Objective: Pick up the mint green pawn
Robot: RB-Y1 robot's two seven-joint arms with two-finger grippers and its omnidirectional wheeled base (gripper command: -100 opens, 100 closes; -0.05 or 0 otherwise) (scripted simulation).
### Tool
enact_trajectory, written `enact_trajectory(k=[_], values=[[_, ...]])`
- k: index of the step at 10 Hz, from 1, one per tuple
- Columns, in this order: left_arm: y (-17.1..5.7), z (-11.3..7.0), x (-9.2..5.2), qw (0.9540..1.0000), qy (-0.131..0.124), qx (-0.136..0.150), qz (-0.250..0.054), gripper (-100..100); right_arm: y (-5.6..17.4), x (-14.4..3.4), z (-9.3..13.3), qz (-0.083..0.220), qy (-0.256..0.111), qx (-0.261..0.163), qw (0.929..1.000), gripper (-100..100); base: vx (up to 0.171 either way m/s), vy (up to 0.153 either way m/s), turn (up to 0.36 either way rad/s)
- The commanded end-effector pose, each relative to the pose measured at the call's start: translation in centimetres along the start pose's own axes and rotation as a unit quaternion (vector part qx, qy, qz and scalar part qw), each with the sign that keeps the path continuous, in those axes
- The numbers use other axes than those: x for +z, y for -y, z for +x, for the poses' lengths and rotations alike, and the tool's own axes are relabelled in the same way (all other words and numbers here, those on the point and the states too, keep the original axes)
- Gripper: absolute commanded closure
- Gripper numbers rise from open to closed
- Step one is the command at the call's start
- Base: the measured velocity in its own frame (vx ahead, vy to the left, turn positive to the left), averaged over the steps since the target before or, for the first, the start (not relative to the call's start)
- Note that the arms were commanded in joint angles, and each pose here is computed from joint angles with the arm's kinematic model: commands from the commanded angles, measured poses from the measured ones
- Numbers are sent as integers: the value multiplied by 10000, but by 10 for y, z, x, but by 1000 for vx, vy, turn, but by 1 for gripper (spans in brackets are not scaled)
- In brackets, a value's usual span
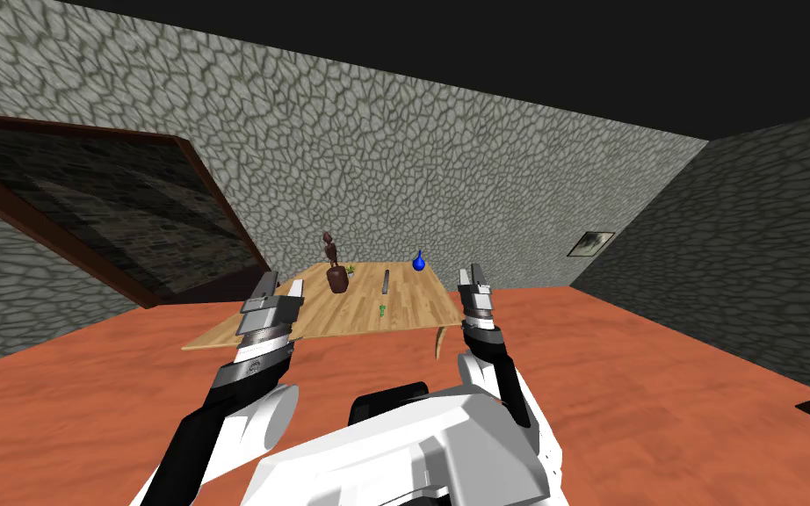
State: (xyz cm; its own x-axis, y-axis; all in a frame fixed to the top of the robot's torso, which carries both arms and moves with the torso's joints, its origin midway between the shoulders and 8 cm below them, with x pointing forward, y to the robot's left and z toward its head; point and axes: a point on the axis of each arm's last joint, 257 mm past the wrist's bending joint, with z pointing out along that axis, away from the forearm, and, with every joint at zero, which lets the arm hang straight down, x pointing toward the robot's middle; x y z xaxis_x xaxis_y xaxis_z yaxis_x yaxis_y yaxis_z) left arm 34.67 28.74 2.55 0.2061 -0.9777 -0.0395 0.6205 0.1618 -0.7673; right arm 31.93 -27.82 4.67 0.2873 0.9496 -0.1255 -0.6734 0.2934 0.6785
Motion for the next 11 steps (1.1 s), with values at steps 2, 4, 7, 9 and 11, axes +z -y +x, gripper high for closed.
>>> enact_trajectory(k=[2, 4, 7, 9, 11], values=[[-12, 3, -1, 9994, -224, 233, -147, -100, 0, 0, 0, 0, 0, 0, 10000, 0, -1, -3, -78], [-36, 2, -5, 9967, -424, 551, -423, -100, 0, 0, 0, 0, 0, 0, 10000, 0, 0, -8, -128], [-81, -8, -13, 9874, -636, 1075, -972, -100, 0, 0, 0, 0, 0, 0, 10000, 0, -1, -14, -189], [-108, -16, -19, 9793, -726, 1362, -1312, -100, 0, 0, 0, 0, 0, 0, 10000, 0, 3, -16, -157], [-138, -26, -27, 9683, -810, 1655, -1688, -100, 0, 0, 0, 0, 0, 0, 10000, 0, 7, -16, -193]])
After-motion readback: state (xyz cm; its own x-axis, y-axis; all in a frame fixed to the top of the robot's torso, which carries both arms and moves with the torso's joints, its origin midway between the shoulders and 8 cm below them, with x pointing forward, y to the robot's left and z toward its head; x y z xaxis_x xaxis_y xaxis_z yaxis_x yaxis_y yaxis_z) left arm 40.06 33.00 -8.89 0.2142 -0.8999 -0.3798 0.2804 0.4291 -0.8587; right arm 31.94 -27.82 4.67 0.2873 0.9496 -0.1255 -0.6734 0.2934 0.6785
